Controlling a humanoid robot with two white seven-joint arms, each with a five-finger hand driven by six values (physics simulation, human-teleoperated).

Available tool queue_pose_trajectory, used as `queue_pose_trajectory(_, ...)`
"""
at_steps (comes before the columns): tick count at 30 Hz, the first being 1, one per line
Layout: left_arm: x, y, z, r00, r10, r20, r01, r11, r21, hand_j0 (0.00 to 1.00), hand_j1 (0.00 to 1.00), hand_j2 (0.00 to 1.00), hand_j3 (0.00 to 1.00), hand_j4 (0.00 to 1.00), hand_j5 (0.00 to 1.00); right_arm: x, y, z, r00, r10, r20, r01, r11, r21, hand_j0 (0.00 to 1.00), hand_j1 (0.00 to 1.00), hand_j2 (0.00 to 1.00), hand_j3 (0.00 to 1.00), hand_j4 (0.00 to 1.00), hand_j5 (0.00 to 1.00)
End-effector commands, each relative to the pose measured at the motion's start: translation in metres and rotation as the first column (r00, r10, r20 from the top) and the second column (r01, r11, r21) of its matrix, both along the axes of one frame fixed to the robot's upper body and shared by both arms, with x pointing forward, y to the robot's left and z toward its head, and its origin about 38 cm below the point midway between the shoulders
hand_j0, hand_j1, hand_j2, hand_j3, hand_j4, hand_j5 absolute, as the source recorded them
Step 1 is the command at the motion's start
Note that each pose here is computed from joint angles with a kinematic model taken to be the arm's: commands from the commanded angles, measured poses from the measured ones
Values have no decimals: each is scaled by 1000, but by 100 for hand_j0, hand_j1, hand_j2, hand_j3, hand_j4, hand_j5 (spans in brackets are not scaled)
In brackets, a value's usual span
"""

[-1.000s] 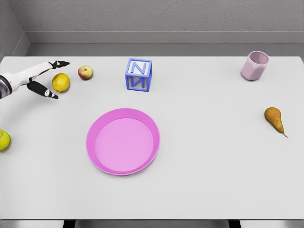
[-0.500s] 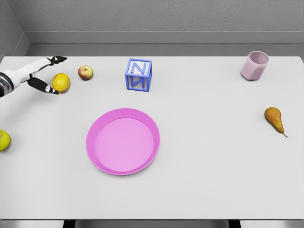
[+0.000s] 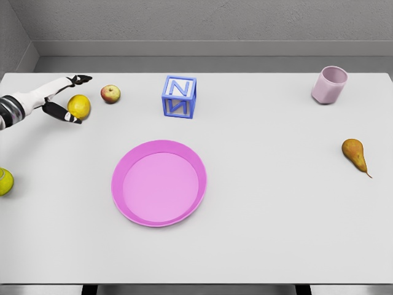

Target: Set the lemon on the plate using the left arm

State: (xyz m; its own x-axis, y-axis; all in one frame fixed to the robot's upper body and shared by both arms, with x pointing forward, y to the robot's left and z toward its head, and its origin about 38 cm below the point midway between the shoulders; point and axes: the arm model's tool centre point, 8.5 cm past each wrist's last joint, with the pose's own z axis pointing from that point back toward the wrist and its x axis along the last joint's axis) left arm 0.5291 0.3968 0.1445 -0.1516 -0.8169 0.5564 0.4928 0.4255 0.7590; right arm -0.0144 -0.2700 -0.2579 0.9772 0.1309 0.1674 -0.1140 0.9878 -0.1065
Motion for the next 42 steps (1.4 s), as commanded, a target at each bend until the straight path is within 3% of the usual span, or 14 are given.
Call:
queue_pose_trajectory(1,0,0,1,1000,3,3,-3,1000,-8,98,98,98,98,98,98,0,0,0,1000,-1,1,1,1000,0,100,100,100,100,100,100)
queue_pose_trajectory(16,-2,2,-5,1000,6,-9,-6,1000,-6,95,95,95,95,95,95,0,0,0,1000,-1,0,1,1000,0,100,100,100,100,100,100)
queue_pose_trajectory(27,-3,1,-7,1000,5,-13,-5,1000,-7,83,83,83,83,83,83,0,0,0,1000,-1,1,1,1000,0,100,100,100,100,100,100)
queue_pose_trajectory(42,-7,4,-15,999,14,-30,-14,1000,-10,80,80,80,80,80,80,0,0,0,1000,0,0,0,1000,0,100,100,100,100,100,100)
